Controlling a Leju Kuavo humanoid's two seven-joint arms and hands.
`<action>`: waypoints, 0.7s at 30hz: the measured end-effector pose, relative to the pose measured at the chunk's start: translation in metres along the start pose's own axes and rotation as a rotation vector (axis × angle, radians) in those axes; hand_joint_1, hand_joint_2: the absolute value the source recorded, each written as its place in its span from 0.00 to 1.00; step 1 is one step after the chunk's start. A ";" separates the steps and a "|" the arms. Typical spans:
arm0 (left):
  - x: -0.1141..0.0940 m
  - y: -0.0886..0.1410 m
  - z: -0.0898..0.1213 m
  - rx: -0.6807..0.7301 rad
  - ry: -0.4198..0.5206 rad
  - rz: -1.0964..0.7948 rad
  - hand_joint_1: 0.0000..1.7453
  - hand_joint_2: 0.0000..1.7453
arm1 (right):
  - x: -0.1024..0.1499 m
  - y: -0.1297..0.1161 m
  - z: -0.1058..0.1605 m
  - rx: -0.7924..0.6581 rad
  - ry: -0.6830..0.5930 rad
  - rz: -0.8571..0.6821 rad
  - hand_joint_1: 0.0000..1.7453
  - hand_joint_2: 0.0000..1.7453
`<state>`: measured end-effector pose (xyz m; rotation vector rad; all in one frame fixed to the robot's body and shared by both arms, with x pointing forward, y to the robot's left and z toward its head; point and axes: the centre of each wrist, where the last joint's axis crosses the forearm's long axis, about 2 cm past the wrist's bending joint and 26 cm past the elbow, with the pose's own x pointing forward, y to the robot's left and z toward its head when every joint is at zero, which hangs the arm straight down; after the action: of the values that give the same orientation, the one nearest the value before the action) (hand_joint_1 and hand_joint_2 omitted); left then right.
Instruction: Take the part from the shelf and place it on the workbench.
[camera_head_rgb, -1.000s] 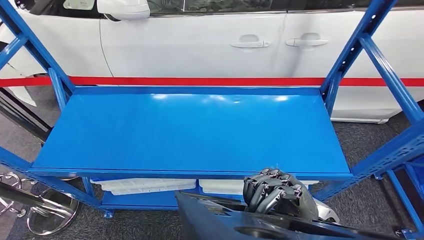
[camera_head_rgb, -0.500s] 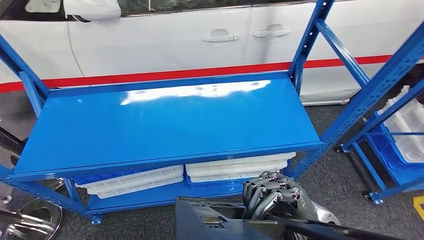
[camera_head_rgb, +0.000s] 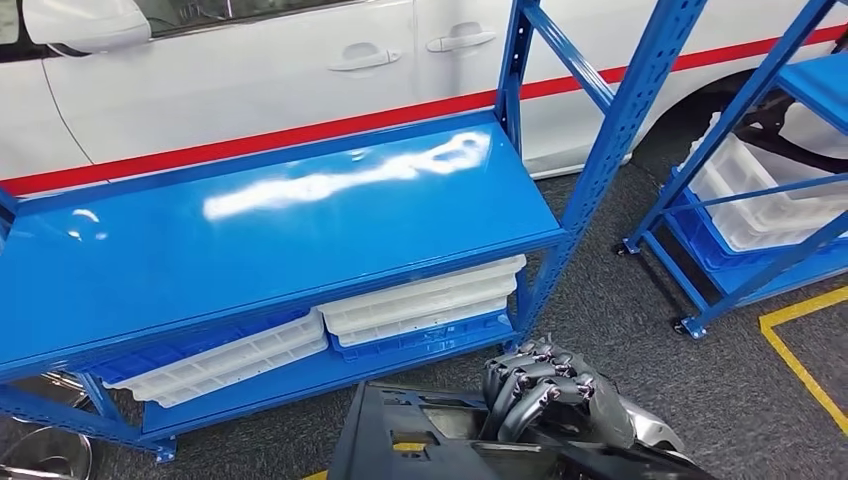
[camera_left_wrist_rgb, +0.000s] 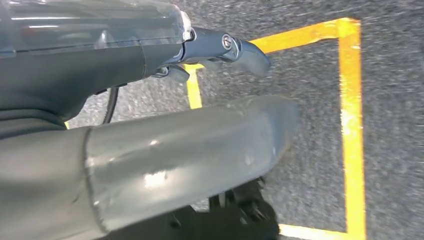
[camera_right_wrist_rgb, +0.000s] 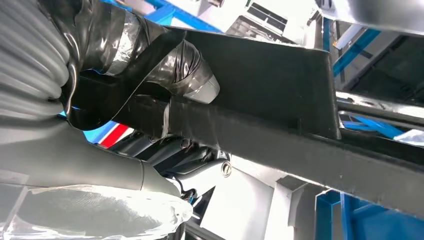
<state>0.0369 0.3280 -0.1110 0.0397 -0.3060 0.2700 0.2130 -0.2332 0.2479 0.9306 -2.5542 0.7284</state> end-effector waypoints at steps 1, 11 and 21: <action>-0.001 0.000 0.000 0.001 0.001 -0.001 0.00 0.00 | 0.000 0.001 0.000 -0.001 -0.001 -0.006 1.00 1.00; 0.000 -0.002 0.000 -0.001 0.005 -0.003 0.00 0.00 | -0.001 0.008 0.005 0.021 0.027 -0.084 1.00 1.00; 0.000 -0.006 0.000 -0.010 0.008 -0.007 0.00 0.00 | -0.003 0.009 0.009 0.035 0.048 -0.100 1.00 1.00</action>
<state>0.0381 0.3222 -0.1113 0.0295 -0.2989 0.2611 0.2083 -0.2308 0.2361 1.0308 -2.4414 0.7588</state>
